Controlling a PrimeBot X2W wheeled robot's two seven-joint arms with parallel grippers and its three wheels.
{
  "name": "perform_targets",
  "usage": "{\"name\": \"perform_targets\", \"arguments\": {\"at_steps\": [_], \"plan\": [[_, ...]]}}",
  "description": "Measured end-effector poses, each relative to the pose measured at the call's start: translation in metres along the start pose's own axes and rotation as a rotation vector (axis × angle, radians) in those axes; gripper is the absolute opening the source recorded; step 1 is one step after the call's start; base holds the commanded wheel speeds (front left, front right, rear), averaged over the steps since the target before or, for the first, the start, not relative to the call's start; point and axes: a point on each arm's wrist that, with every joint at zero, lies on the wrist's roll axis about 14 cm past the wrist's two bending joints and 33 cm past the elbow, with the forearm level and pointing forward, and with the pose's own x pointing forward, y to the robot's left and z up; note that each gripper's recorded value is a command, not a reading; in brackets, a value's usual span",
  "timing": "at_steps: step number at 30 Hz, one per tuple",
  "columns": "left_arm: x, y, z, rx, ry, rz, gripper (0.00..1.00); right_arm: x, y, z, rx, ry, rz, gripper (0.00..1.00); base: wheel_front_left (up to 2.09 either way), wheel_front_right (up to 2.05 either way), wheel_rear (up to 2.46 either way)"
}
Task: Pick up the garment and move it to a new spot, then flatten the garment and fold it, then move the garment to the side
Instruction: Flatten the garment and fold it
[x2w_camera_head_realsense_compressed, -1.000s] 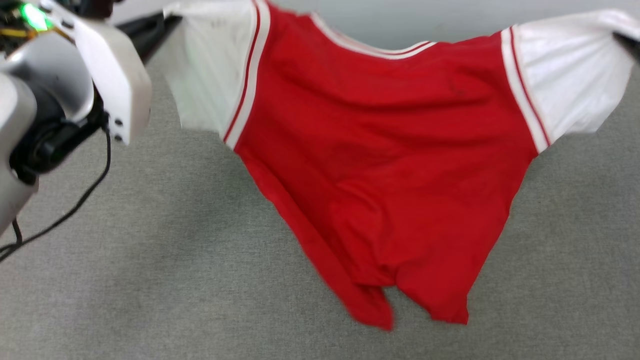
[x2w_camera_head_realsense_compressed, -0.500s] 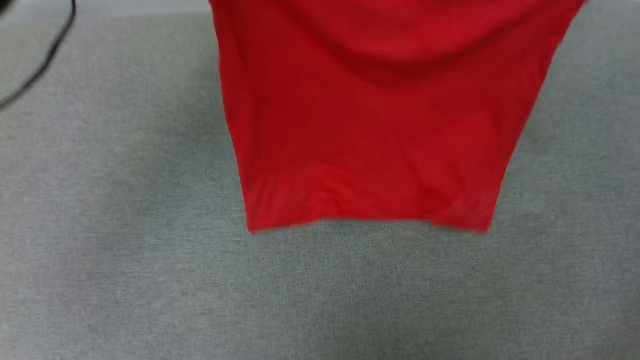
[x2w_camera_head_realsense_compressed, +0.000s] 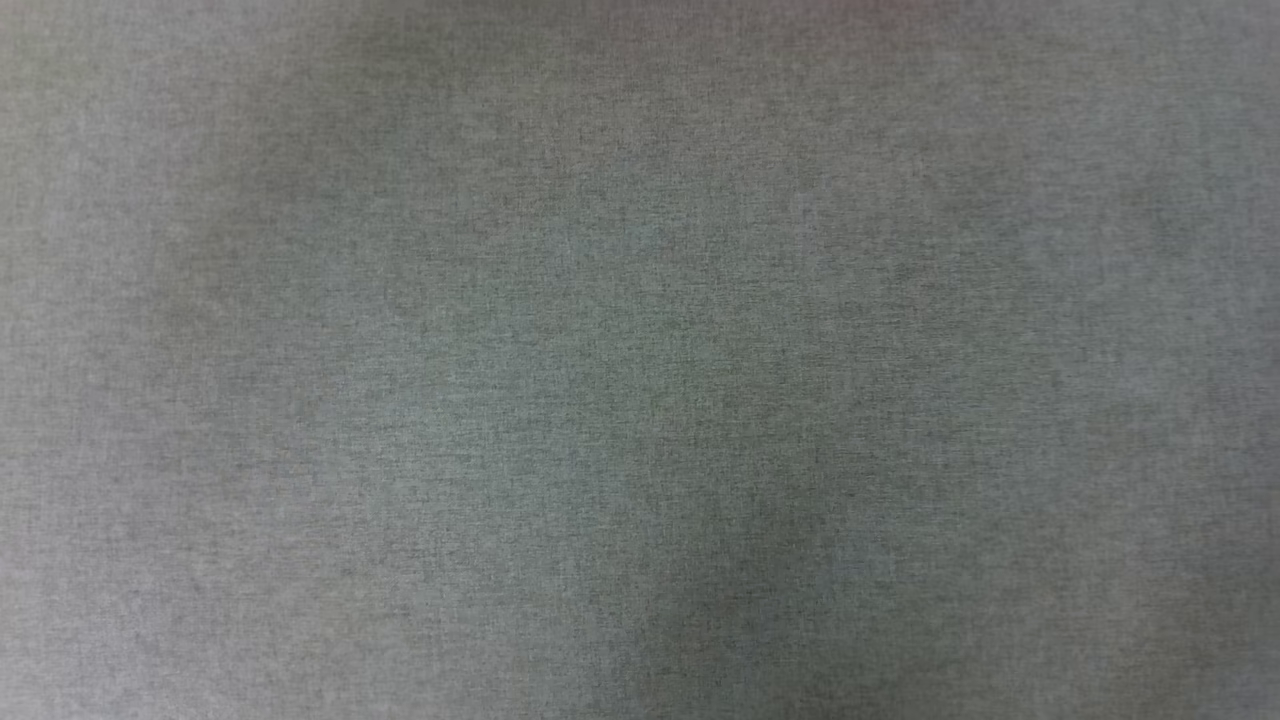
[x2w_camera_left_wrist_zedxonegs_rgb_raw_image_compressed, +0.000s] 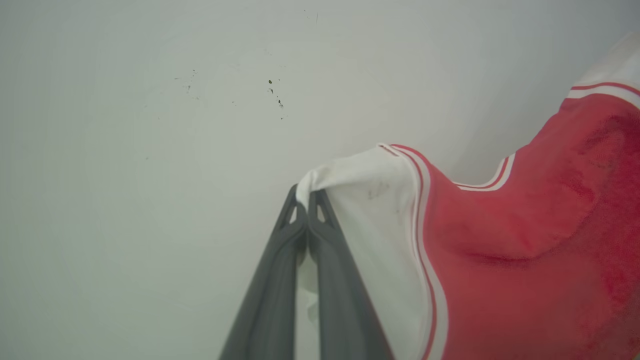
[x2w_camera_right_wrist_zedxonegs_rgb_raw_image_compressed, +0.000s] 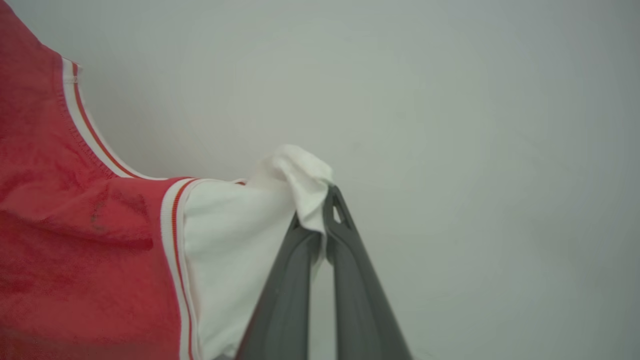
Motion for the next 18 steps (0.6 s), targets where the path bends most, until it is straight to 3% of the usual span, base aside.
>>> {"name": "perform_targets", "arguments": {"at_steps": [10, 18], "plan": [[0.007, -0.006, -0.056, -0.044, 0.070, -0.001, 0.00, 0.024, 0.049, -0.046, 0.019, 0.047, 0.094, 0.00, 0.00, 0.00, 0.00], [-0.026, -0.048, -0.140, -0.140, 0.211, -0.065, 0.00, -0.003, 0.110, -0.117, 0.112, 0.179, 0.219, 0.00, 0.00, 0.00, 0.00]]}}
